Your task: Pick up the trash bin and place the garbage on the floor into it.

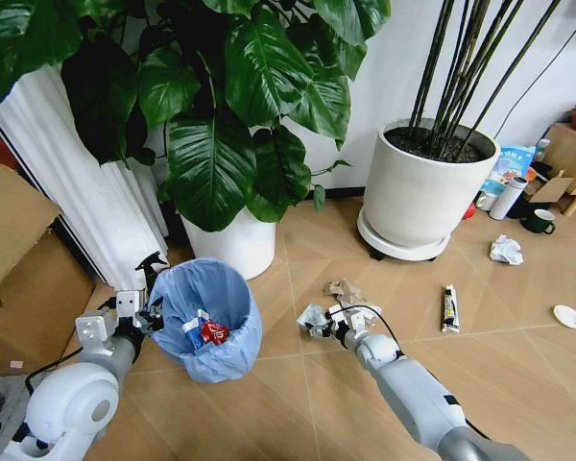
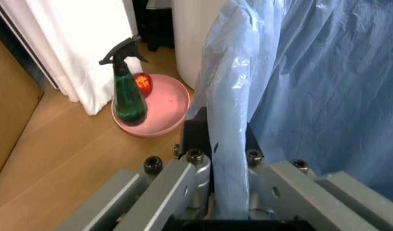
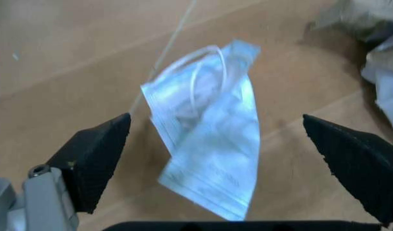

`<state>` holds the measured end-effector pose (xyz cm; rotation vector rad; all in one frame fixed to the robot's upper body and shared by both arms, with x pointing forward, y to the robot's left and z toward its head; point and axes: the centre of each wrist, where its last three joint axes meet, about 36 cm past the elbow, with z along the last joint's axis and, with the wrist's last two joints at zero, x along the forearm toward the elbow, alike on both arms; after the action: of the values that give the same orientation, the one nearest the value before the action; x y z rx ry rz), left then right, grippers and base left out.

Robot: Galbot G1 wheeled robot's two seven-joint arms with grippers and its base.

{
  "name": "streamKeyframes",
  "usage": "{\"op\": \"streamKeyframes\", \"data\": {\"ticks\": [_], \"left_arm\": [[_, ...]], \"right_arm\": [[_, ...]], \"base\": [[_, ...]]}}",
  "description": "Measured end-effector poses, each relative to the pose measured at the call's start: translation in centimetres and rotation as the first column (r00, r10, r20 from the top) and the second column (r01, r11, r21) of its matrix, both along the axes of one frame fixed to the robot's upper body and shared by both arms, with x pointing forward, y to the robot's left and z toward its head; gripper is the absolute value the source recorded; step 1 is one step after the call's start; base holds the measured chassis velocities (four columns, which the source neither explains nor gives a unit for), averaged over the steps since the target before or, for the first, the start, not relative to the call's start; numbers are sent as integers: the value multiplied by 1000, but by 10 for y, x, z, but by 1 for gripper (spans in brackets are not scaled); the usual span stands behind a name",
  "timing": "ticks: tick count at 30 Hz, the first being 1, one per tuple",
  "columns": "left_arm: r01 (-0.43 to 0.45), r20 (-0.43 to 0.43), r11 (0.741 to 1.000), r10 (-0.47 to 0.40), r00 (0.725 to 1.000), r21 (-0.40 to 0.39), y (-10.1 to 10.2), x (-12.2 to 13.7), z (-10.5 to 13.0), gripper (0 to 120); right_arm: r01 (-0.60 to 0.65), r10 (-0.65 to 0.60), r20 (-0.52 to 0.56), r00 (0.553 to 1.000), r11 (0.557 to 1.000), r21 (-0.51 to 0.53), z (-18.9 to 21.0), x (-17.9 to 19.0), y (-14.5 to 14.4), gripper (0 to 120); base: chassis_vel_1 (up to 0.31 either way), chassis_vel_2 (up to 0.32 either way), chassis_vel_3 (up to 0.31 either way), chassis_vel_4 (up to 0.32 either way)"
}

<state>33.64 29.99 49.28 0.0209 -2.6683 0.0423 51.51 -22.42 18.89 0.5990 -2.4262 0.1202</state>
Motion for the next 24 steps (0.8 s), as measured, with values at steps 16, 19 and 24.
{"op": "streamKeyframes", "data": {"ticks": [16,19,24], "left_arm": [[4,4,1000,-4,1000,-1,-1,0,1,0],[5,4,1000,-5,1000,-1,-1,-1,2,0],[4,5,1000,-4,1000,-2,-1,-1,2,0]], "right_arm": [[-4,4,-10,1000,1000,-5,-10,-5,-8,40],[-4,4,-11,1000,1000,-6,-12,-5,-8,27],[-3,3,-7,1000,1000,-7,-12,-4,-9,14]], "base": [[0,0,0,0],[0,0,0,0],[0,0,0,0]]}}
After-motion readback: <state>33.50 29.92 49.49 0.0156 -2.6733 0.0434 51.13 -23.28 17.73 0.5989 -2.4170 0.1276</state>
